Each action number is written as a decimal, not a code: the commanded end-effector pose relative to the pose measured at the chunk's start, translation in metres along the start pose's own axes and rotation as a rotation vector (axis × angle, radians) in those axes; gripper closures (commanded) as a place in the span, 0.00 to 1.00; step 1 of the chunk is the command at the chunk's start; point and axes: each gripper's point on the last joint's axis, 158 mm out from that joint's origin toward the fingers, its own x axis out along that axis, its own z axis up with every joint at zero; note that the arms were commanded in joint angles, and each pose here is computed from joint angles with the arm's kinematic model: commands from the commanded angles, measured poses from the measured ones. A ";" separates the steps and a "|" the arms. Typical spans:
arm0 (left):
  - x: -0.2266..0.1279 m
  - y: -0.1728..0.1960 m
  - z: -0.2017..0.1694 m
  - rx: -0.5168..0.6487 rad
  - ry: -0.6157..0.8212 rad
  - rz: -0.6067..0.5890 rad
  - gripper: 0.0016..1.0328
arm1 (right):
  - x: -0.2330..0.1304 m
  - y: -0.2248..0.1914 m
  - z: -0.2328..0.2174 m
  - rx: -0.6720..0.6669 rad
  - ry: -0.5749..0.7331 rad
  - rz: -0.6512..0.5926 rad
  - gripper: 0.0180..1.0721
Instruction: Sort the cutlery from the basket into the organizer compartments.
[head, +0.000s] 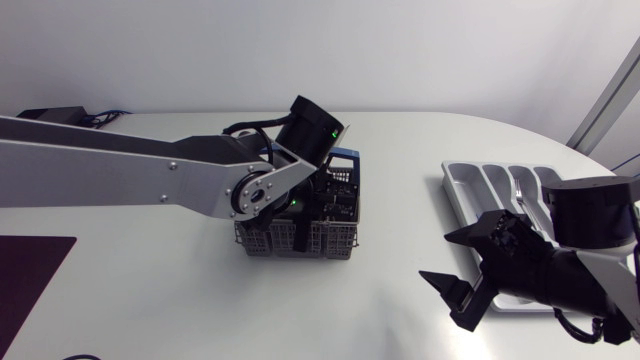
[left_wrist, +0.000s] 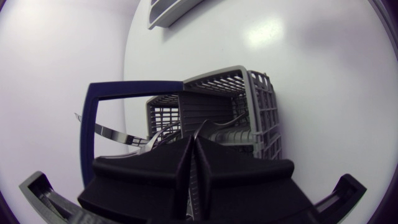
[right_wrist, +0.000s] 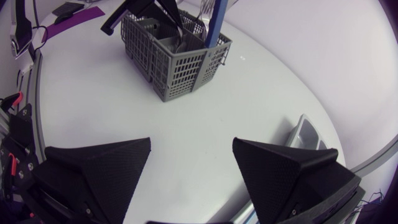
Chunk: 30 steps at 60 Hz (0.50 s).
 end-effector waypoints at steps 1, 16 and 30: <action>-0.010 0.003 0.008 0.005 -0.022 0.000 0.97 | 0.000 0.003 0.021 0.018 -0.045 0.020 0.10; -0.034 0.029 0.007 -0.042 -0.030 0.064 0.97 | 0.009 0.013 0.043 0.007 -0.075 0.059 0.10; -0.071 0.058 0.012 -0.157 -0.042 0.121 0.97 | 0.006 0.014 0.056 -0.012 -0.109 0.045 0.10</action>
